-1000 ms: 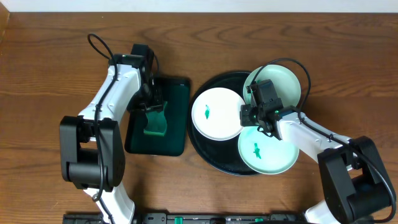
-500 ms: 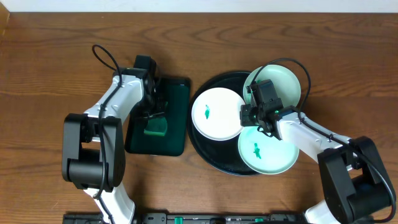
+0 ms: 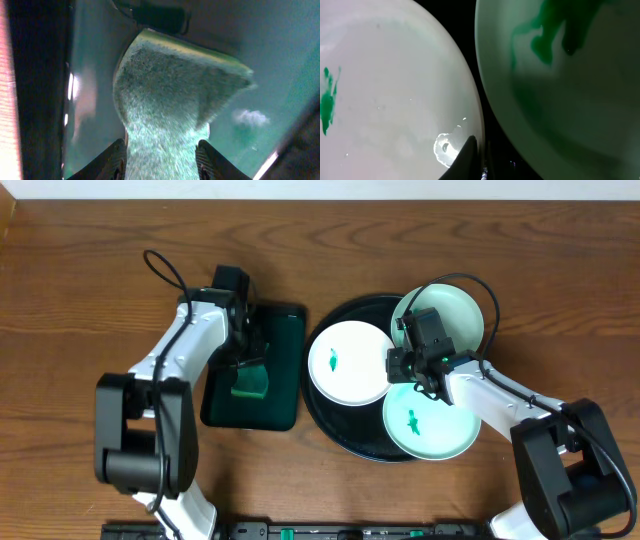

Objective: Clean dirty plates on tray and stack at the side
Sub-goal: 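Lower the left gripper into the water tray and grasp the green sponge, then lift the green sponge out of the water with the left gripper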

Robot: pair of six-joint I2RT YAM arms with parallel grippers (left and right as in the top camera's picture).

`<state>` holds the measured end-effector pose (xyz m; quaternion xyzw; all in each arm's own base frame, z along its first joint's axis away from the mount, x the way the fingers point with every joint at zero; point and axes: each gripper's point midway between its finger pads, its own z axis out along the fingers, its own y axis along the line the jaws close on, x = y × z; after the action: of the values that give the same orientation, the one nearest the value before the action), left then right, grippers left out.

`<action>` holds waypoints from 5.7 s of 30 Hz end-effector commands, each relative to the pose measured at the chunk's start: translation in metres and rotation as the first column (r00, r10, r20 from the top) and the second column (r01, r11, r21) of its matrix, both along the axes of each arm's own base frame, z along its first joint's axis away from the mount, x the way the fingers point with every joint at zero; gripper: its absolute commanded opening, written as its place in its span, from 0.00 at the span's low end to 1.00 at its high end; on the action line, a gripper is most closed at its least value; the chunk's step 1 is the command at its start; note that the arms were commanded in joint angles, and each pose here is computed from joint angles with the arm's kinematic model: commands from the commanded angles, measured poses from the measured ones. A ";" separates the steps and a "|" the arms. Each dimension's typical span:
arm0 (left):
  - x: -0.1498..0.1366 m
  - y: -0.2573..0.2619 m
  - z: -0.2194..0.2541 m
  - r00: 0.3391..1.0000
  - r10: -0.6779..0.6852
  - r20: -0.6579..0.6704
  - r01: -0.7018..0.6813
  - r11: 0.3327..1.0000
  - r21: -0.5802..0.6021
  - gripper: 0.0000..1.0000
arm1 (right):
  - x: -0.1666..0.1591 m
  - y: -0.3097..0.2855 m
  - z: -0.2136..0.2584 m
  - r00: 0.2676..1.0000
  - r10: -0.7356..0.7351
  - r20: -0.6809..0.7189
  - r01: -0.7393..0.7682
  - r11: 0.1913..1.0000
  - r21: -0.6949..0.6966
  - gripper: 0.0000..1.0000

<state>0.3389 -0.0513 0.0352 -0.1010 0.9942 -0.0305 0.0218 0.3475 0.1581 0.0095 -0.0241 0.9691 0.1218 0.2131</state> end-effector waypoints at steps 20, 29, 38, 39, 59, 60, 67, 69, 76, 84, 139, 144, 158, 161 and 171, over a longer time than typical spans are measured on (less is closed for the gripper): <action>-0.012 0.003 -0.020 0.994 0.102 0.025 -0.102 0.995 0.000 0.45 | -0.004 0.002 -0.005 1.000 0.012 -0.007 -0.012 1.000 -0.014 0.10; -0.002 0.008 0.005 0.994 0.093 0.061 -0.095 0.995 0.029 0.50 | -0.005 0.004 -0.005 1.000 0.017 -0.011 -0.017 1.000 -0.005 0.10; 0.001 0.007 0.022 0.989 0.103 0.107 -0.105 0.994 0.015 0.49 | -0.005 0.004 -0.005 1.000 0.017 -0.011 -0.017 1.000 -0.005 0.11; 0.000 0.006 0.020 0.990 0.099 0.102 -0.102 0.995 0.016 0.49 | -0.005 0.004 -0.005 1.000 0.017 -0.011 -0.017 1.000 -0.005 0.11; -0.006 0.001 0.002 0.991 0.081 0.106 -0.088 0.994 0.066 0.43 | -0.005 0.004 -0.005 1.000 0.017 -0.011 -0.017 1.000 -0.005 0.13; -0.007 0.001 0.000 0.991 0.081 0.107 -0.088 0.994 0.066 0.43 | -0.005 0.004 -0.005 1.000 0.017 -0.011 -0.017 1.000 -0.005 0.13; -0.009 0.001 -0.014 0.989 0.081 0.121 -0.089 0.994 0.062 0.43 | -0.005 0.004 -0.005 1.000 0.017 -0.011 -0.017 1.000 -0.005 0.14; -0.010 0.001 -0.017 0.989 0.081 0.124 -0.089 0.994 0.061 0.43 | -0.005 0.004 -0.005 1.000 0.017 -0.011 -0.017 1.000 -0.005 0.14; -0.009 0.001 -0.025 0.986 0.081 0.144 -0.090 0.994 0.055 0.43 | -0.005 0.004 -0.005 1.000 0.017 -0.011 -0.017 1.000 -0.005 0.13; -0.018 0.003 -0.040 0.986 0.080 0.144 -0.089 0.995 0.055 0.39 | -0.005 0.004 -0.005 1.000 0.017 -0.011 -0.017 1.000 -0.005 0.14; -0.023 -0.021 0.135 0.836 -0.016 0.548 0.090 0.990 -0.107 0.07 | -0.010 0.010 -0.005 0.999 0.039 -0.036 -0.038 0.999 0.029 0.01; -0.021 -0.020 0.127 0.850 -0.018 0.527 0.082 0.992 -0.098 0.07 | -0.013 0.019 -0.003 0.997 0.068 -0.048 -0.064 0.995 0.081 0.01; -0.015 -0.007 0.089 0.903 -0.023 0.429 0.034 0.999 -0.017 0.07 | -0.019 0.028 -0.001 0.993 0.090 -0.073 -0.079 0.987 0.139 0.01; -0.013 -0.005 0.092 0.899 -0.022 0.437 0.027 1.000 -0.004 0.07 | -0.020 0.028 -0.001 0.993 0.089 -0.080 -0.078 0.987 0.137 0.01; -0.001 -0.006 0.121 0.880 -0.018 0.474 0.025 1.000 -0.009 0.07 | -0.014 0.020 0.000 0.997 0.044 -0.070 -0.037 0.994 0.100 0.01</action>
<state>0.3209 -0.0587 0.1292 -0.0844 0.9686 -0.0635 0.2249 0.3341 0.1766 0.0102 -0.0326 0.9669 0.1784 0.1794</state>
